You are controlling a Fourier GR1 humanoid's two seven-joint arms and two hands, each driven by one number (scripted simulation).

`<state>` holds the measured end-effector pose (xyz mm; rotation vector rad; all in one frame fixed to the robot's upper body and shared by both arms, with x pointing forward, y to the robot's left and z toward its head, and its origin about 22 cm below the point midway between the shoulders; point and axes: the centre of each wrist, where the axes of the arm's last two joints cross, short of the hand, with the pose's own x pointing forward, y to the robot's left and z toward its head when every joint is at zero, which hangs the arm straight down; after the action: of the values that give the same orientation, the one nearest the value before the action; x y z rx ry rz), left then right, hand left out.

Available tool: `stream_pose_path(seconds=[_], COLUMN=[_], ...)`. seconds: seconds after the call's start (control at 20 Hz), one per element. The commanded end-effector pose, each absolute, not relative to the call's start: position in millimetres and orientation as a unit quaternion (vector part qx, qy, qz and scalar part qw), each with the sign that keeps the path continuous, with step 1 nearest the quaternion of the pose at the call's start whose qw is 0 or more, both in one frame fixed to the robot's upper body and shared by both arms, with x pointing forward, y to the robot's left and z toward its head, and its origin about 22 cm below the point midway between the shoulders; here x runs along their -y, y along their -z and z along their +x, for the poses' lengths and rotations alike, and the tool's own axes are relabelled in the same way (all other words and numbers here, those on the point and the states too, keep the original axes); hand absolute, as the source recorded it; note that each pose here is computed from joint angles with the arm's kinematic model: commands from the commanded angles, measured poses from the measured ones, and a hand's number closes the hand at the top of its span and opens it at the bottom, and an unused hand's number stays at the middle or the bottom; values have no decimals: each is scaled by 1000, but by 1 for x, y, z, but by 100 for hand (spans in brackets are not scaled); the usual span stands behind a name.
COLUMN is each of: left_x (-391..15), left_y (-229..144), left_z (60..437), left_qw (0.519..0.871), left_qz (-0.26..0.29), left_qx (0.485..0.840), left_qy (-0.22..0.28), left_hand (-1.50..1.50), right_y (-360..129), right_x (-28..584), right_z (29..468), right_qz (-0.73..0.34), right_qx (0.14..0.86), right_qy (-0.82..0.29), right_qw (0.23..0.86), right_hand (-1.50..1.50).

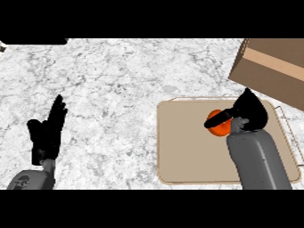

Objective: Pick the squash from the tray and place it in the cardboard box

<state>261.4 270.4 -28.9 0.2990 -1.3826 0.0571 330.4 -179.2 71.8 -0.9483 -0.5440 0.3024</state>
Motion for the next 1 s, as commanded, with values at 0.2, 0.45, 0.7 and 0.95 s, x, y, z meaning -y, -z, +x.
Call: stream_pose_path(seconds=[0.2,0.45,0.7,0.95], left_x=[-277,-269,-265,-295], left_y=[29,32,32,30], left_z=[274,252,255,262], left_qw=[756,760,765,760], left_qz=[136,140,132,143], left_qx=[639,635,631,633], left_qy=[-31,-21,-21,-28], left_hand=[0,0,0,0], right_y=[-62,-58,-37,-39], right_x=[172,165,174,168], right_z=[338,335,338,341], right_qz=[-455,-453,-460,-442], right_qx=[161,167,178,201], right_qy=[-115,-107,-107,-136], right_qw=[868,869,863,864], right_hand=[-150,-150,-150,150])
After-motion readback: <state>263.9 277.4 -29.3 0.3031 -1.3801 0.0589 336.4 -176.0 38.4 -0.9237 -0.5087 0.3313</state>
